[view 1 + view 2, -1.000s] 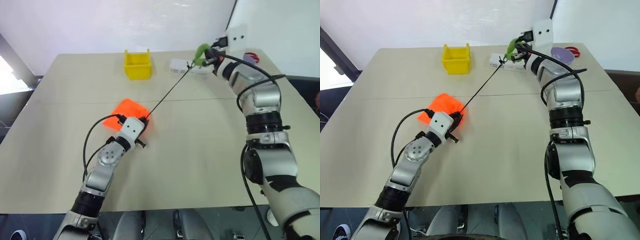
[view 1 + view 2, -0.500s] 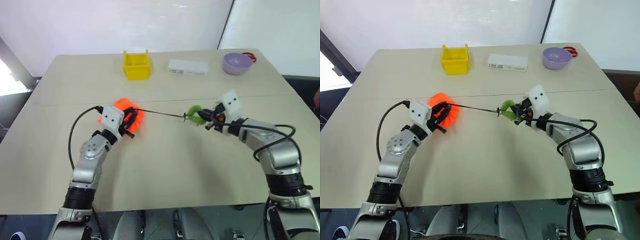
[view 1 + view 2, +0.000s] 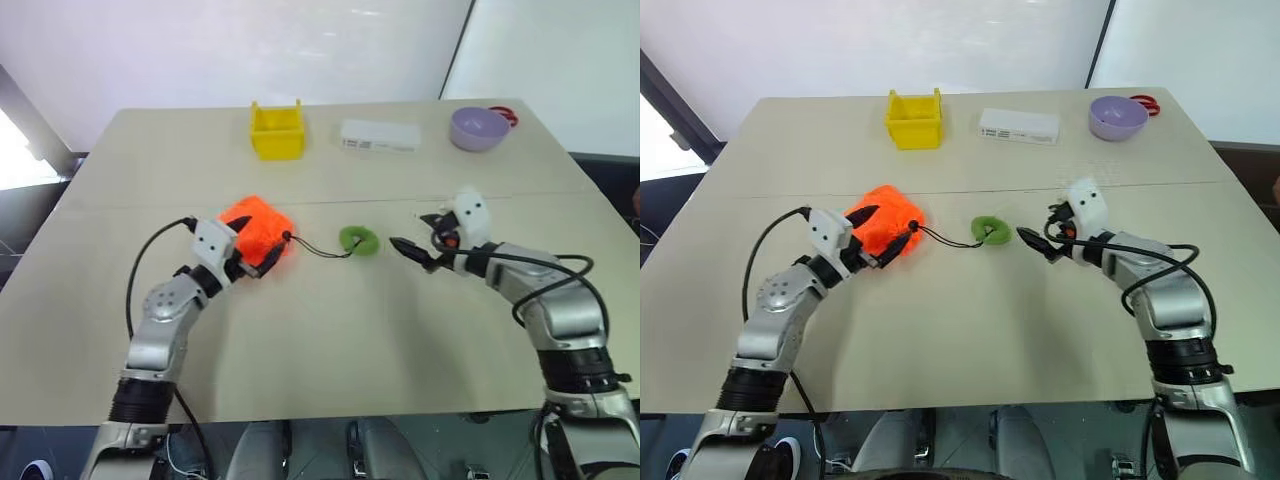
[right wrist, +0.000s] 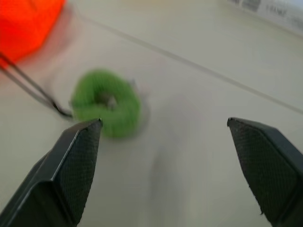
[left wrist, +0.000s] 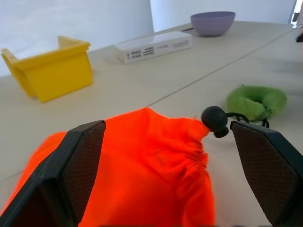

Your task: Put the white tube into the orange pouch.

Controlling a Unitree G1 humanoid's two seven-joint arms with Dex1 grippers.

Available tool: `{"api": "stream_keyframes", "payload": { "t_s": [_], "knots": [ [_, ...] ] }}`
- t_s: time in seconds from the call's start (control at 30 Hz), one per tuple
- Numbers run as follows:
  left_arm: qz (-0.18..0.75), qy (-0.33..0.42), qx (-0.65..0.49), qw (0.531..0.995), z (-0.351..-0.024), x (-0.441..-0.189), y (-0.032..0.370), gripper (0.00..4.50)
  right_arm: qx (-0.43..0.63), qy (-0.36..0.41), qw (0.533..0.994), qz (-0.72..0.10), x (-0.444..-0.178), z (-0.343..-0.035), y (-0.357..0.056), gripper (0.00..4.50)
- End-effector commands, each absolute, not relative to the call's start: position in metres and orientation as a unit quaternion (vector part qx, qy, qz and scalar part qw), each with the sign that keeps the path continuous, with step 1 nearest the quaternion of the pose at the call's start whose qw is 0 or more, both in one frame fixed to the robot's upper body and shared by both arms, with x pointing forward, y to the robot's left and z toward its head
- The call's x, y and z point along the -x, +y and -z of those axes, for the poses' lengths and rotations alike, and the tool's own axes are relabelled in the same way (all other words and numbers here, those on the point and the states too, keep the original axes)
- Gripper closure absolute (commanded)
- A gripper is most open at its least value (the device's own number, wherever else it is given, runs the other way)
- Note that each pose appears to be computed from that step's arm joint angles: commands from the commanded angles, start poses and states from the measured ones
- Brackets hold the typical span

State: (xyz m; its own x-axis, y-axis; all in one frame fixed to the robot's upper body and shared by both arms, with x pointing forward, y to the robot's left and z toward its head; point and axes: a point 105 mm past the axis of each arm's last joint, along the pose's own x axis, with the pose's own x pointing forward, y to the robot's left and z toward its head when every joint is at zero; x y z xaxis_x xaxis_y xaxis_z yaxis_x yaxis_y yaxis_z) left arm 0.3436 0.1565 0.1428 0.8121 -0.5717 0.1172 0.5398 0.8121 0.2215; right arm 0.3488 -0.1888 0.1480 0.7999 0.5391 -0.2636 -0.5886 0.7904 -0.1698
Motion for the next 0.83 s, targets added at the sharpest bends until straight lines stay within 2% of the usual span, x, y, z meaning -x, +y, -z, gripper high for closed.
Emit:
{"api": "stream_keyframes", "payload": {
  "t_s": [0.03,0.17,0.43,0.63,0.83],
  "knots": [
    [0.275,-0.098,-0.072,0.954,-0.152,-0.338,0.176,0.0,0.129,0.052,0.931,-0.337,-0.334,-0.17,-0.195,0.03],
    [0.257,-0.058,-0.062,0.963,-0.145,-0.34,0.186,0.0,0.128,0.048,0.919,-0.369,-0.319,-0.169,-0.202,0.03],
    [0.217,-0.041,-0.08,0.972,-0.146,-0.329,0.229,0.0,0.149,0.035,0.931,-0.333,-0.312,-0.168,-0.246,0.03],
    [0.209,-0.011,-0.096,0.973,-0.133,-0.32,0.243,0.0,0.171,0.03,0.93,-0.323,-0.306,-0.163,-0.258,0.03],
    [0.201,-0.011,-0.09,0.975,-0.134,-0.318,0.255,0.0,0.17,0.038,0.93,-0.324,-0.301,-0.158,-0.262,0.03]
  ]
}}
